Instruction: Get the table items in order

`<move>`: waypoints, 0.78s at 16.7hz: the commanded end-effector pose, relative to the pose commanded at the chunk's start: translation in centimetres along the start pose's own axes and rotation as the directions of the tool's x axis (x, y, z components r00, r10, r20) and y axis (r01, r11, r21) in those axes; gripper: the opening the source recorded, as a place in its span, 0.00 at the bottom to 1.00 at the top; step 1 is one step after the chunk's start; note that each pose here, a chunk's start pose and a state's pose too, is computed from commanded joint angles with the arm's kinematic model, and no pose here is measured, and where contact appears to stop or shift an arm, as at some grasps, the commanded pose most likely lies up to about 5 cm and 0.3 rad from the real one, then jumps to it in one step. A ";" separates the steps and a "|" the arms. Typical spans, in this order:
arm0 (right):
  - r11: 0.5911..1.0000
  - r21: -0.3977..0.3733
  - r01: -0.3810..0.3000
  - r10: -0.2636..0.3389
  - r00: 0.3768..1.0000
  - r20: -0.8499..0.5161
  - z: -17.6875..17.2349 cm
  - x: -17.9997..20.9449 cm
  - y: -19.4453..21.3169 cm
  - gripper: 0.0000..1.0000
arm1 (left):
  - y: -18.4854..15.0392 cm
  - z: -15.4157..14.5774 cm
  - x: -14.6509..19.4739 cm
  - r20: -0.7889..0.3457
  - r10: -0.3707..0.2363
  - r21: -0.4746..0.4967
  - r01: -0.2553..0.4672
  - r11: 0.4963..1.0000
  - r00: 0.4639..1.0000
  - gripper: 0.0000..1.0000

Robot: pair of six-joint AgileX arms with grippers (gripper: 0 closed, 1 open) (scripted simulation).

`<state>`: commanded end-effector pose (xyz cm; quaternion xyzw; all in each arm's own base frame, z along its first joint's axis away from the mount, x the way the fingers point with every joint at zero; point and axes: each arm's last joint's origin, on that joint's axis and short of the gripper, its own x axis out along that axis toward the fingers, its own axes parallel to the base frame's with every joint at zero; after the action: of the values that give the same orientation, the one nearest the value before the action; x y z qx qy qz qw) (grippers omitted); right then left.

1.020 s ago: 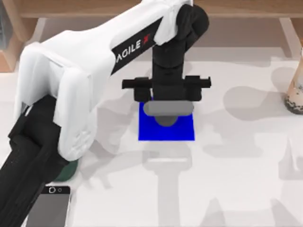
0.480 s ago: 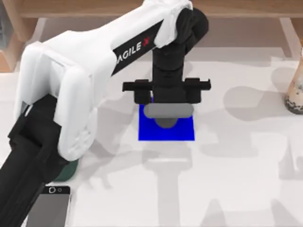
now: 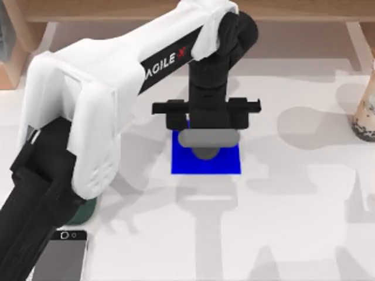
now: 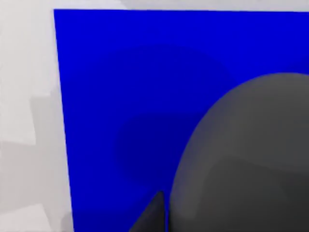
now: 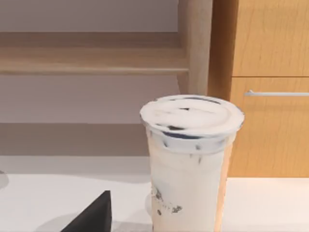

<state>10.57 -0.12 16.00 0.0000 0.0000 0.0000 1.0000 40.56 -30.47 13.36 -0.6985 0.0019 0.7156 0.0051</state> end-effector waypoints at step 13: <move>1.000 0.000 0.000 0.000 1.000 0.000 0.0 0.0 0.0 1.00 | 0.0 0.0 0.0 0.000 0.000 0.000 0.000 1.000 1.000 1.00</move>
<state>10.57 -0.12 16.00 0.0000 0.0000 0.0000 1.0000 40.56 -30.47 13.36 -0.6985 0.0019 0.7156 0.0051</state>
